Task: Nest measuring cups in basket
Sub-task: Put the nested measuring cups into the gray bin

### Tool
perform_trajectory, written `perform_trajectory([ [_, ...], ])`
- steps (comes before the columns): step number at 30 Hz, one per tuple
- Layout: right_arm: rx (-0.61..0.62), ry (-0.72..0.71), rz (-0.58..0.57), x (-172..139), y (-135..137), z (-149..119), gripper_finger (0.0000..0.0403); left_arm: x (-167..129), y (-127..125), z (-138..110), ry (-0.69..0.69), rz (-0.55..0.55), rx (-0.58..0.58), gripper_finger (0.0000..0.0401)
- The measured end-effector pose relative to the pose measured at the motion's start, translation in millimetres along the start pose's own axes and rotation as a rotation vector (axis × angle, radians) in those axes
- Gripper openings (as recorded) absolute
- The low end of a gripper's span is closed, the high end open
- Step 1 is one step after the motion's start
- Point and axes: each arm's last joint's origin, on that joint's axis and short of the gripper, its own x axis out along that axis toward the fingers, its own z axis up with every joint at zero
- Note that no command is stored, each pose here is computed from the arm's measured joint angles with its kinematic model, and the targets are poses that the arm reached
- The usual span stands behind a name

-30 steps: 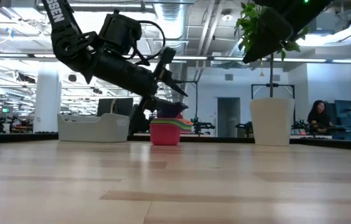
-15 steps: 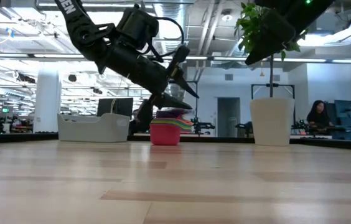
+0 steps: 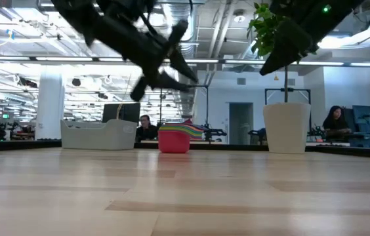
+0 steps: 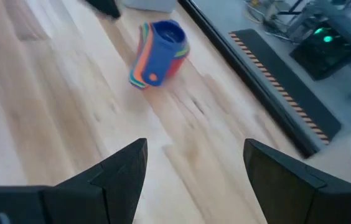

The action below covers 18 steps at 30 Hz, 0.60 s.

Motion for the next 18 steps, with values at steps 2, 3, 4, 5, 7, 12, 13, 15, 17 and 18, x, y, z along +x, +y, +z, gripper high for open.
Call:
perform_trajectory([
  [2,0.033,-0.016,0.034,0,2,3,0.0291,-14,-9,1,-0.055,0.034,0.071,0.0121],
  [3,0.059,-0.033,0.056,0,4,5,0.0291,-22,-13,0,-0.079,0.062,0.105,0.0121],
  [4,0.081,-0.057,0.078,2,6,6,0.0291,-29,-18,-1,-0.111,0.083,0.134,0.0121],
  [5,0.098,-0.083,0.103,4,10,6,0.0291,-37,-22,-3,-0.141,0.108,0.161,0.0121],
  [7,0.102,-0.135,0.15,16,16,5,0.0291,-50,-27,-8,-0.197,0.177,0.203,0.0121],
  [12,0.133,-0.171,0.251,57,14,8,0.0291,-61,-19,-26,-0.185,0.318,0.3,0.0121],
  [13,0.144,-0.167,0.264,66,13,9,0.0291,-61,-15,-29,-0.16,0.323,0.293,0.0121],
  [15,0.162,-0.151,0.281,80,8,10,0.0291,-59,-4,-32,-0.113,0.348,0.263,0.0121],
  [17,0.188,-0.148,0.292,92,4,13,0.0291,-57,5,-32,-0.111,0.387,0.223,0.0121],
  [18,0.197,-0.147,0.3,96,3,13,0.0291,-56,9,-29,-0.119,0.402,0.198,0.0121],
])
